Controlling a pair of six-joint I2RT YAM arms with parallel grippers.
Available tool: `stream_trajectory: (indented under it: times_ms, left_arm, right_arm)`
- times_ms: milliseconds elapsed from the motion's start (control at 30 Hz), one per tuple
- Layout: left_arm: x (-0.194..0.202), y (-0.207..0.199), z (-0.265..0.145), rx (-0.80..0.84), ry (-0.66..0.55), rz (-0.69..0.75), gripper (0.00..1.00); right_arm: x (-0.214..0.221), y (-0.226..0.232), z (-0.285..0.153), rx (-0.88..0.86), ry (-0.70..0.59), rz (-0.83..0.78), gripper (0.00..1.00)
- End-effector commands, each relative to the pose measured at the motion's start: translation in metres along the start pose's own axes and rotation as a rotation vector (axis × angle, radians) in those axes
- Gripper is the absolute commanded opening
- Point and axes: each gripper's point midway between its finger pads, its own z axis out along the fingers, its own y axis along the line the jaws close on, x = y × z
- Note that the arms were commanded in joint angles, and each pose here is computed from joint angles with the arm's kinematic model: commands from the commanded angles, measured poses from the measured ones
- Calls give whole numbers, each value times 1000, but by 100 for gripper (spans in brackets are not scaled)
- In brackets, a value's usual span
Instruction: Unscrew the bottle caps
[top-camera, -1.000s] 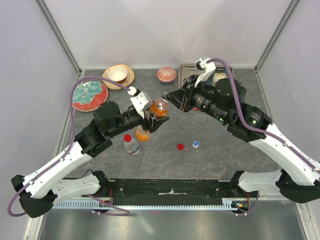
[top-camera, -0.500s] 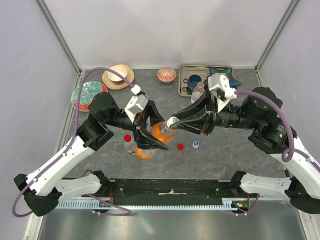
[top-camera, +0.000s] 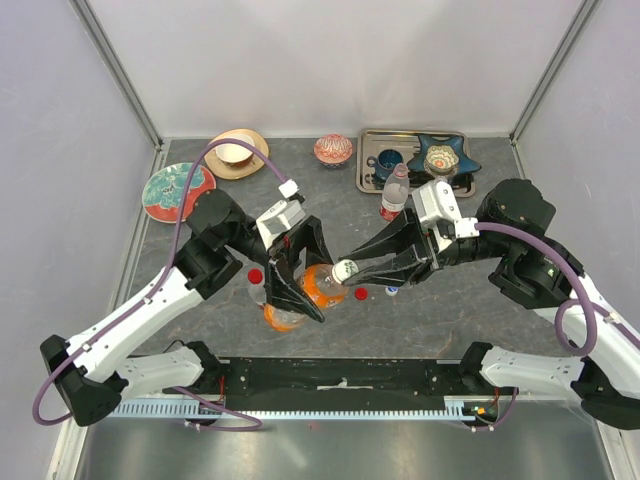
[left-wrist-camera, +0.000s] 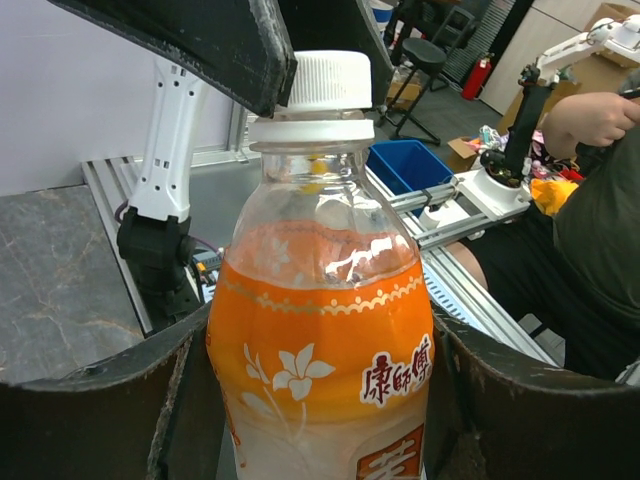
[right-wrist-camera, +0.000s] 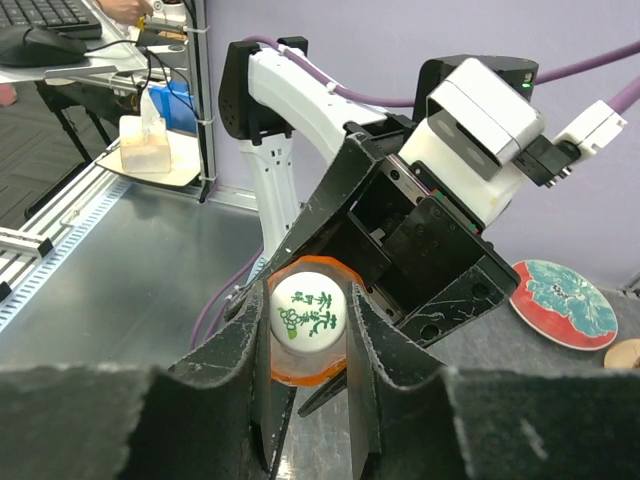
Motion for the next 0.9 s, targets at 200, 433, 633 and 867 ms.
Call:
stream_trajectory:
  times_ms: [200,433,633,867]
  left_arm:
    - [-18,-14,-5,28,-17,127,42]
    - [-21,3,-9,-86,-32,152,42]
    - [-18,22,-14,-208,-18,170,43]
    - [-21,69,-35,-516,-55,211,42]
  right_arm:
    - [26,37,-4,-200,78,110,0]
    - [1,1,-5,56,38,138,59]
    - [-22,-30,-14,264,-20,141,77]
    - [-57,-83,-46,647,-185,201,85]
